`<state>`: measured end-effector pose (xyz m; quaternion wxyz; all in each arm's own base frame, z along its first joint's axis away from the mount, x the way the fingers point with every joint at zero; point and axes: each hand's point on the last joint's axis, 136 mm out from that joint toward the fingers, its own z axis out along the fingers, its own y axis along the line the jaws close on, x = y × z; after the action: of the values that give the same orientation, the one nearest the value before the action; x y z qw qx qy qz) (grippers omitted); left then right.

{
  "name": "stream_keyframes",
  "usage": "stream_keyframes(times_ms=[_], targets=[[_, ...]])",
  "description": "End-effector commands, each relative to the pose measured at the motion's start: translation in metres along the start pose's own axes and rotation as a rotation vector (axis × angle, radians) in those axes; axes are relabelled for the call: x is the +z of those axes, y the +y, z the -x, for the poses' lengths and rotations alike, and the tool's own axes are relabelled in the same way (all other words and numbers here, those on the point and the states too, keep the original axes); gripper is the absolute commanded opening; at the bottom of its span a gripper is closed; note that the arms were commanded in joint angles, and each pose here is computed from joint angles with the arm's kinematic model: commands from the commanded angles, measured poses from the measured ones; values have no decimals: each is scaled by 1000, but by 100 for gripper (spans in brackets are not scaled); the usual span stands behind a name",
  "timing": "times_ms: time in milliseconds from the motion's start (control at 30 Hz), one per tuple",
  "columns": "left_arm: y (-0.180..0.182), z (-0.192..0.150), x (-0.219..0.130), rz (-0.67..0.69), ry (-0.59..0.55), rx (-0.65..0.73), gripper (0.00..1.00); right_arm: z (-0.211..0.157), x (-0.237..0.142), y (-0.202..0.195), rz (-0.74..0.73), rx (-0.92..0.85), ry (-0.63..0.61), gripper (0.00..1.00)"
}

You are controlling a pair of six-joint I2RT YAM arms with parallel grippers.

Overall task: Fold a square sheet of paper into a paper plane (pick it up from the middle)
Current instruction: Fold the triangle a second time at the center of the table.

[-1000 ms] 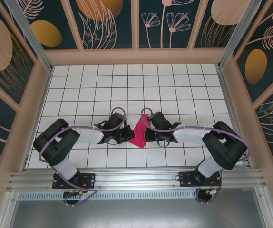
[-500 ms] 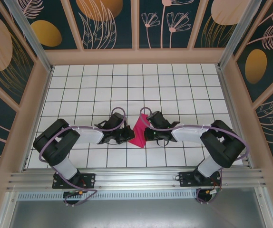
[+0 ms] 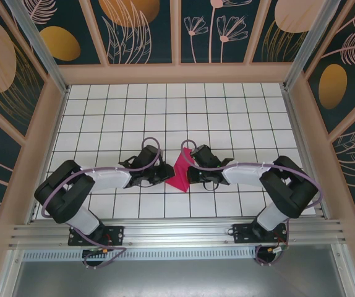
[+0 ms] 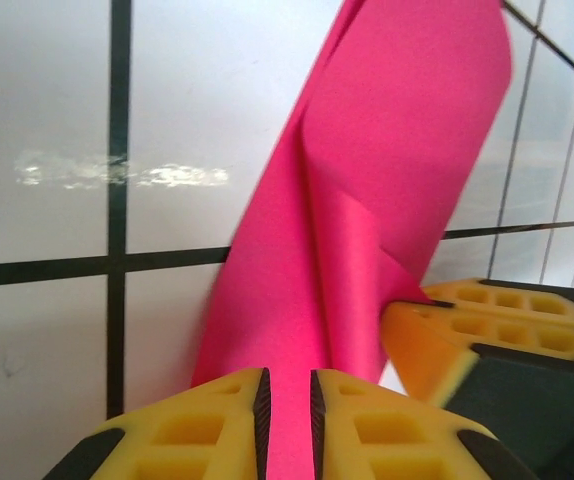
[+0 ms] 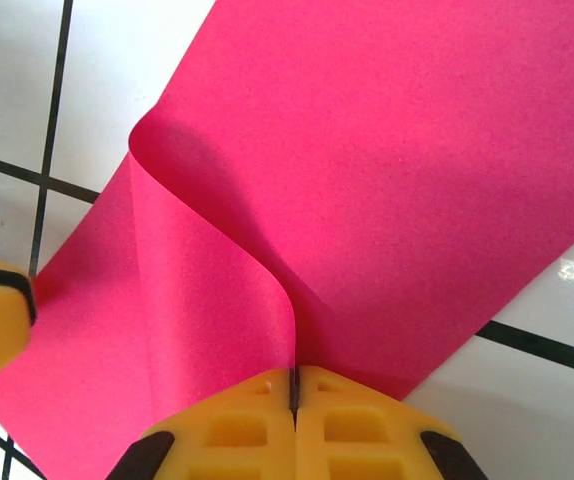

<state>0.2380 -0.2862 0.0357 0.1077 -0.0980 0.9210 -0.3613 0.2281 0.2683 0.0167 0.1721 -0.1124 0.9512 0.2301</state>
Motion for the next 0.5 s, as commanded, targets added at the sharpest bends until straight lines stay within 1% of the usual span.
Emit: stream_keyframes(times_ms=[0, 233, 333, 467], targets=[[-29, 14, -6, -77, -47, 18, 21, -18, 8, -19, -89, -2, 60, 0], [-58, 22, 2, -177, -40, -1, 19, -19, 10, -20, -83, 6, 56, 0], [-60, 24, 3, -178, -41, 0, 19, -20, 10, -20, -83, 6, 57, 0], [-57, 21, 11, -176, -14, -11, 19, -20, 10, -21, -85, 4, 57, 0]])
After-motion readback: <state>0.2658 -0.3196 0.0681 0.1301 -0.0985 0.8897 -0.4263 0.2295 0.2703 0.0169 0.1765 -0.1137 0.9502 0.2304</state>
